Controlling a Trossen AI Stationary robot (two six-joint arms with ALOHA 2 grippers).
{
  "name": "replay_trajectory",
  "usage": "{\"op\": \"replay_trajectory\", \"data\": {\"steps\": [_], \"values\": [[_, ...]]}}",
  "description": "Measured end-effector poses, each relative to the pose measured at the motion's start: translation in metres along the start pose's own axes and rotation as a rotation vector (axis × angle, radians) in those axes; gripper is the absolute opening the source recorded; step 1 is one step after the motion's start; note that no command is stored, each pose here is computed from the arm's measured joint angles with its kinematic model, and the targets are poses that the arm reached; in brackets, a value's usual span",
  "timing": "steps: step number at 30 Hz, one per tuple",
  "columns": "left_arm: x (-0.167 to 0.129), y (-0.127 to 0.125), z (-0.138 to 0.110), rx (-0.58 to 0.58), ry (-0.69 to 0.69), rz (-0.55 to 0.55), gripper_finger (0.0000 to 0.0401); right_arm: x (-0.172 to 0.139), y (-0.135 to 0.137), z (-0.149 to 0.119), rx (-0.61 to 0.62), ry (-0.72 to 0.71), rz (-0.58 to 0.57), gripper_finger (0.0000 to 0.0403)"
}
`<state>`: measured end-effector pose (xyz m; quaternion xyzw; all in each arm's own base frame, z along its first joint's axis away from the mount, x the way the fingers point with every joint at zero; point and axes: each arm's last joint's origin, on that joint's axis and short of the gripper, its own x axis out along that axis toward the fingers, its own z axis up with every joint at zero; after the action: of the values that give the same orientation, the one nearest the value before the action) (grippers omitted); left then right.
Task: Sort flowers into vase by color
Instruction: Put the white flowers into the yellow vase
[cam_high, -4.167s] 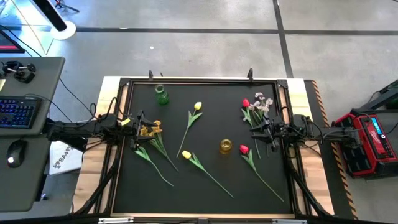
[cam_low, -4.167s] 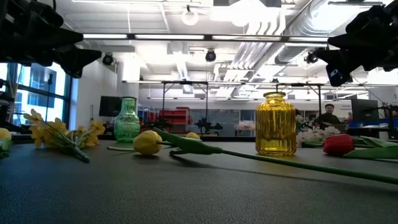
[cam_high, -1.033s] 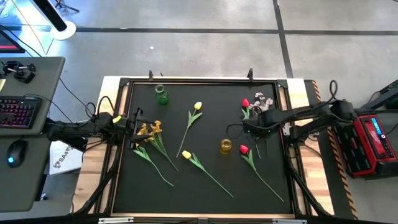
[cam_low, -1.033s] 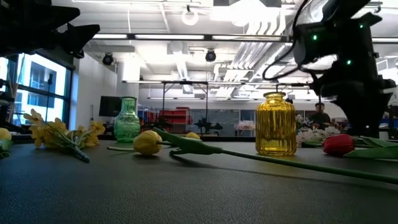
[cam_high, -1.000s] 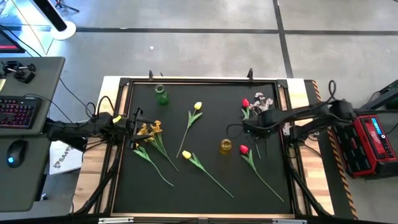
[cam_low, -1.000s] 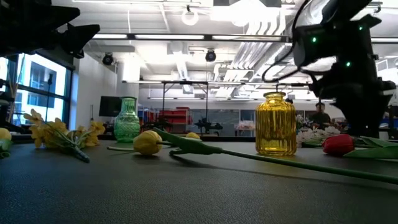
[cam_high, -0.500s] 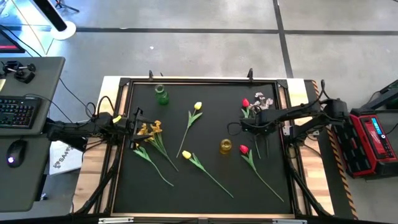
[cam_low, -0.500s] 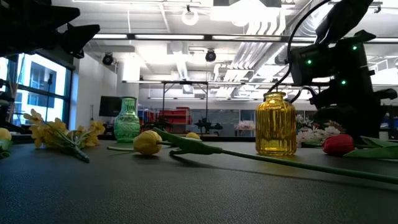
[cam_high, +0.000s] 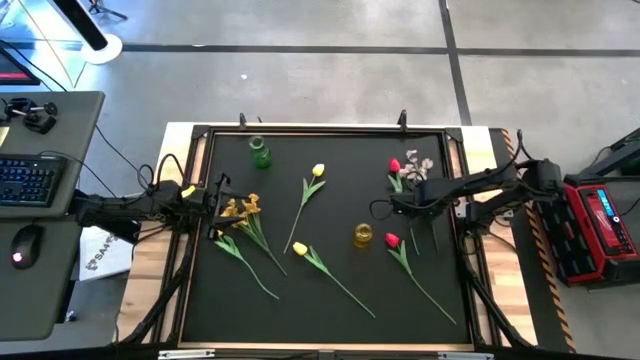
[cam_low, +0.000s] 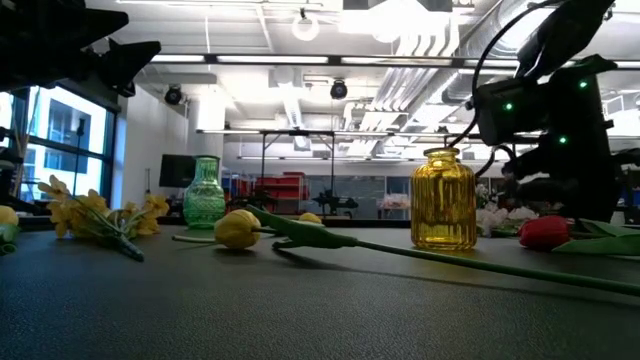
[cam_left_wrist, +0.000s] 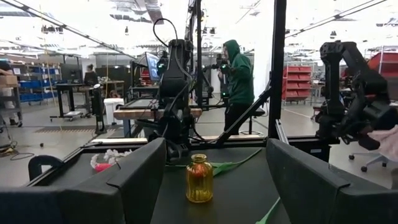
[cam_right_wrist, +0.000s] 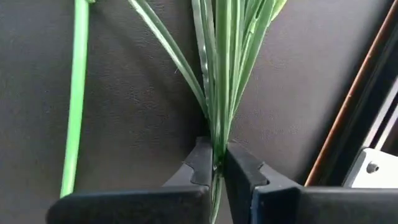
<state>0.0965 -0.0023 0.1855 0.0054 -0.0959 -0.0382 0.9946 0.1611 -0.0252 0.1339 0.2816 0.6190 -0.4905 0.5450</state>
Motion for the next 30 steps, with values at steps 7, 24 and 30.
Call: {"op": "replay_trajectory", "data": {"steps": [7, 24, 30], "values": [[0.000, 0.000, 0.000, 0.000, 0.000, 0.000, 0.0266, -0.041, -0.003, -0.002, 0.012, -0.261, 0.121, 0.0004], [0.000, 0.000, 0.001, 0.033, -0.006, 0.001, 0.0266, -0.129, -0.019, -0.027, -0.047, -1.160, 0.437, 0.0001], [0.000, 0.000, 0.001, 0.030, -0.006, 0.001, 0.0266, -0.151, 0.006, -0.041, -0.230, -1.327, 0.504, 0.0000]]}}
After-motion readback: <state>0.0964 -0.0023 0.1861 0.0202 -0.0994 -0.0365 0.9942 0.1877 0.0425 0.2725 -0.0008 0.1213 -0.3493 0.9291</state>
